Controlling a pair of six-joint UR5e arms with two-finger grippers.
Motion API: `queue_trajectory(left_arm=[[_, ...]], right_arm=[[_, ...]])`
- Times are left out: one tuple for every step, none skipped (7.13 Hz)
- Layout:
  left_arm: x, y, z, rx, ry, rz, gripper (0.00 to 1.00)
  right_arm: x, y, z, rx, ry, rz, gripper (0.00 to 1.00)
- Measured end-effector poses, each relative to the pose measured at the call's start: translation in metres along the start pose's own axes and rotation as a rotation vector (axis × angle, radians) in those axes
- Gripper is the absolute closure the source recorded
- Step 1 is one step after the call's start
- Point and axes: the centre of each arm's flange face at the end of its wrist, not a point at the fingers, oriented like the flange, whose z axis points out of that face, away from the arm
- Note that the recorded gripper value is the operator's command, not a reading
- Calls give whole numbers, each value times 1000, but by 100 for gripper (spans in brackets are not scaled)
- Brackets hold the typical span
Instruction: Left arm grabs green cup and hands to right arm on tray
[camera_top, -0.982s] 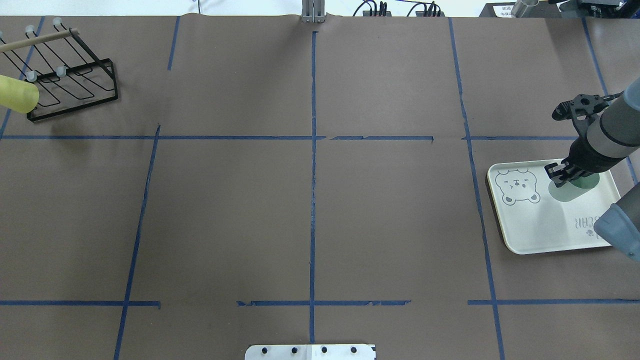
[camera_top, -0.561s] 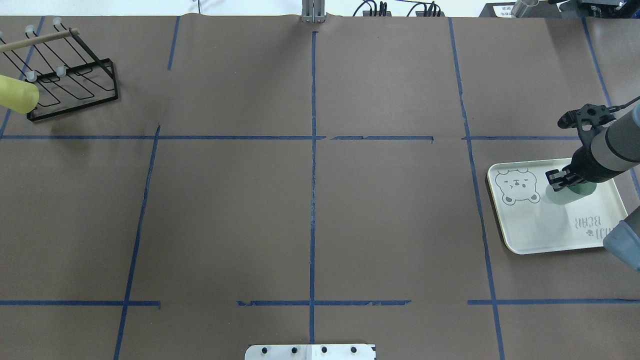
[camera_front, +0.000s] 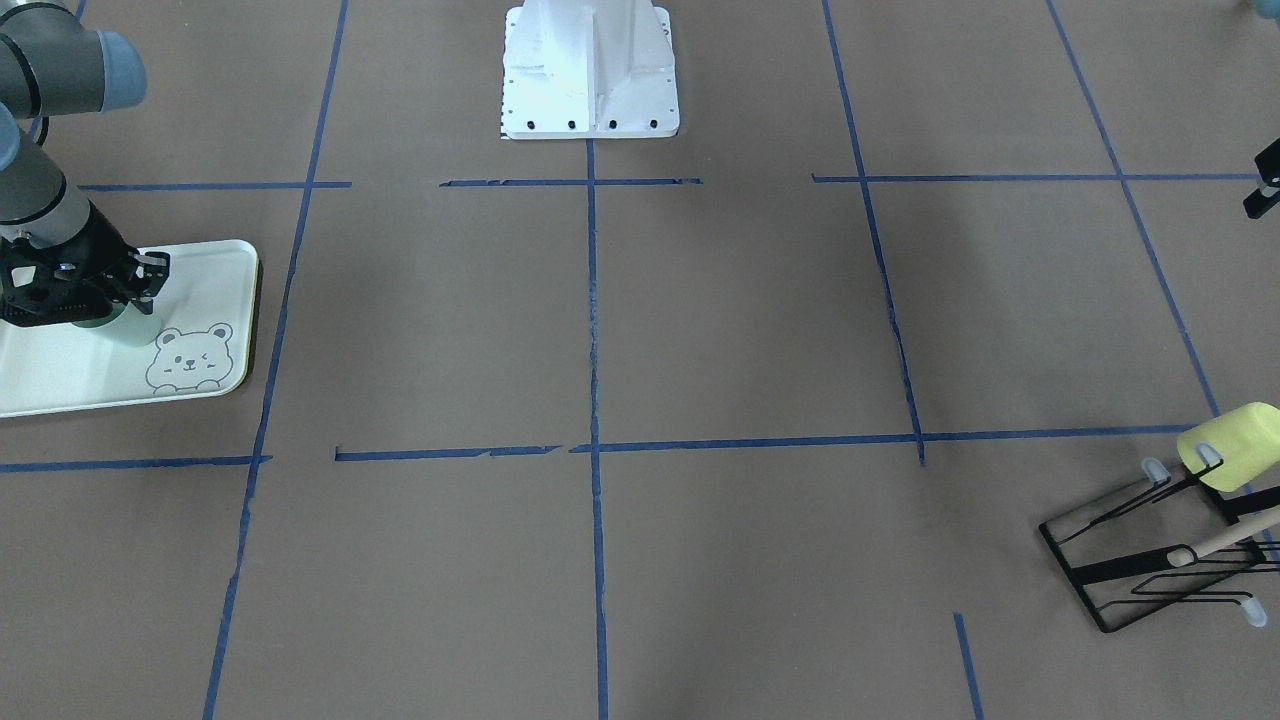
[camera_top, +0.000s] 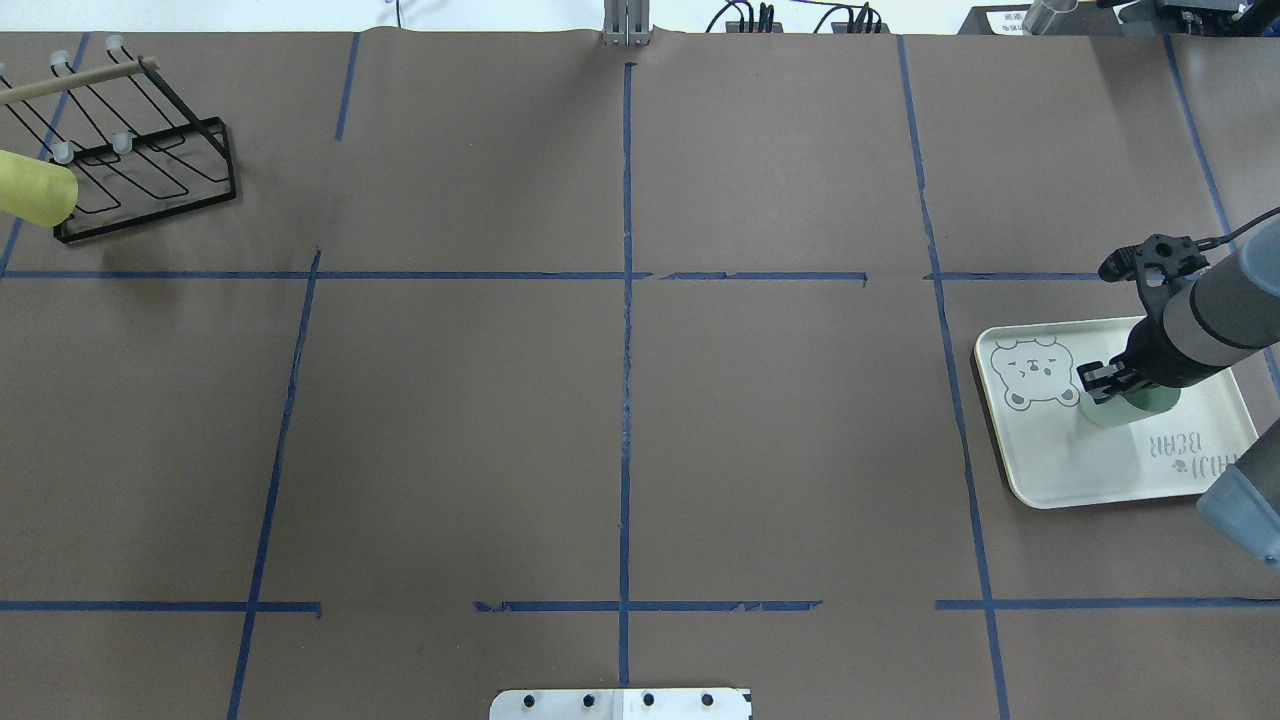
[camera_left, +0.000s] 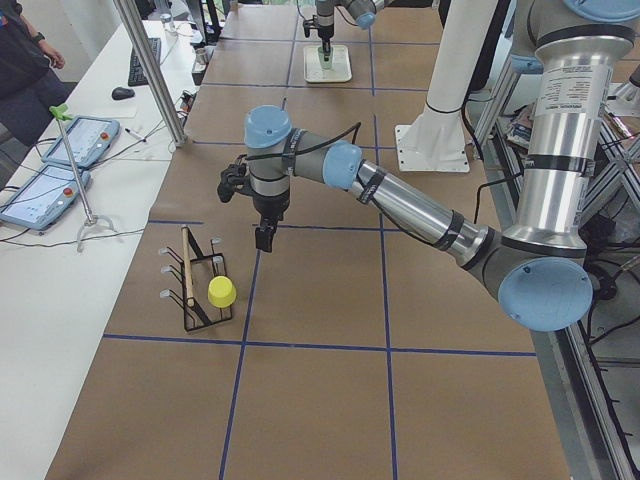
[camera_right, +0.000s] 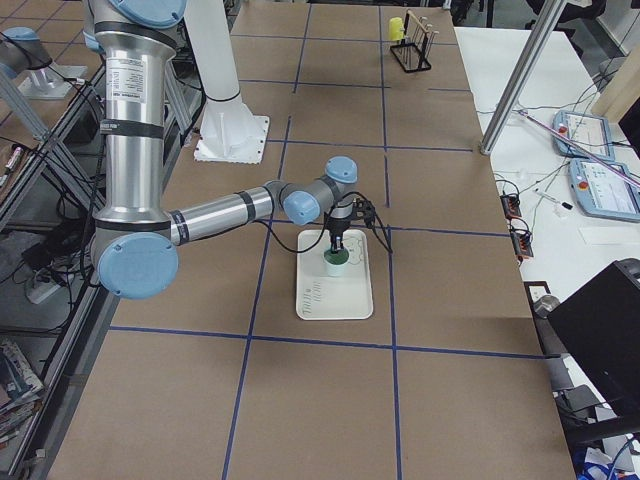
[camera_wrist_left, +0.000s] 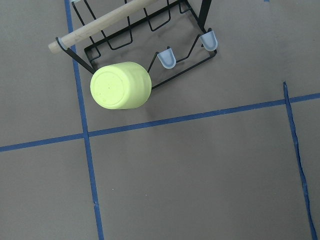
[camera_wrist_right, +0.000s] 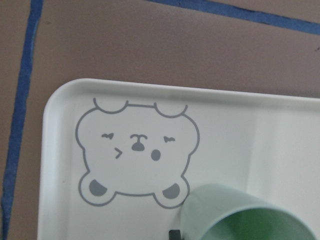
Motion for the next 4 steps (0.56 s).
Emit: queue_trajectory(left_arm=[[0, 0, 1, -1, 0, -2, 0], [-1, 0, 1, -3, -1, -5, 0], [-1, 0, 1, -3, -1, -6, 0], [-1, 0, 2, -3, -1, -8, 0]], right_arm=[[-2, 0, -2, 4, -3, -4, 0], [-4, -1, -5, 9, -7, -8, 0], [-6, -1, -10, 16, -12, -14, 0], [-8, 0, -20, 30, -20, -19, 0]])
